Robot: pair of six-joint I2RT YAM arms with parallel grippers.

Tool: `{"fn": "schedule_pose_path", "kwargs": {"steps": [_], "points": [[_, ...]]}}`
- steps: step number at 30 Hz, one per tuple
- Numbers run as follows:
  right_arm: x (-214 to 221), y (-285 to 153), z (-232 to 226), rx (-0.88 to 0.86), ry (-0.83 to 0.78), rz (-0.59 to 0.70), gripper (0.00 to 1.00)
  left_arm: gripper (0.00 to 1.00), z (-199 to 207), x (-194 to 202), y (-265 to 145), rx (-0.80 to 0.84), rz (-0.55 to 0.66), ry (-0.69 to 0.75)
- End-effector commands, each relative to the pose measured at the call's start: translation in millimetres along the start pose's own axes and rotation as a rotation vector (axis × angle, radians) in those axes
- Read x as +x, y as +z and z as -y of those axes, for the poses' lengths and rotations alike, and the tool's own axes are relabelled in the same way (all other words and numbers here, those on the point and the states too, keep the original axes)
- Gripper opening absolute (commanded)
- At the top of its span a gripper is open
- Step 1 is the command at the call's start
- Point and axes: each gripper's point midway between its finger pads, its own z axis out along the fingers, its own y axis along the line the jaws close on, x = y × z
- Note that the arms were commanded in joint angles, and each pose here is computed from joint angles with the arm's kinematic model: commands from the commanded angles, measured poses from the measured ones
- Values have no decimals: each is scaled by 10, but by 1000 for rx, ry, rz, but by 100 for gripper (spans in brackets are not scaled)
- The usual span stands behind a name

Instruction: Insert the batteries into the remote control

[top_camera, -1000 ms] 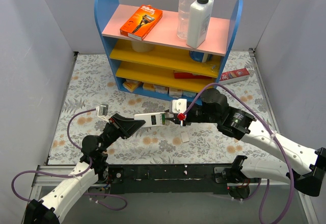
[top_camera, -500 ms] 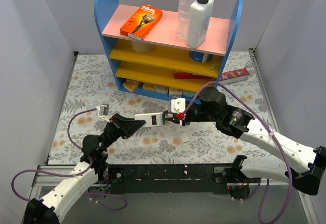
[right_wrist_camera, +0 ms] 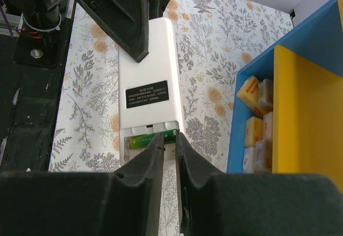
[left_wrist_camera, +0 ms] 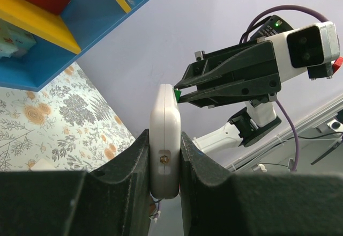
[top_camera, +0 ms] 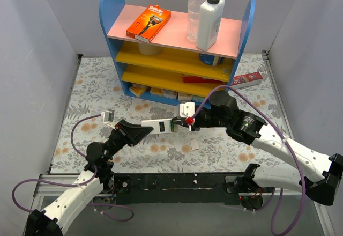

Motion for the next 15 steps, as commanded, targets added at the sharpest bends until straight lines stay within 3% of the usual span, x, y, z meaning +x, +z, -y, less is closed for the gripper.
{"fn": "schedule_pose_path", "kwargs": {"steps": [1, 15], "points": [[-83, -5, 31, -3, -5, 21, 18, 0, -704, 464, -402, -137, -61, -68], [170, 45, -93, -36, 45, -38, 13, 0, -585, 394, -382, -89, -27, -80]]}}
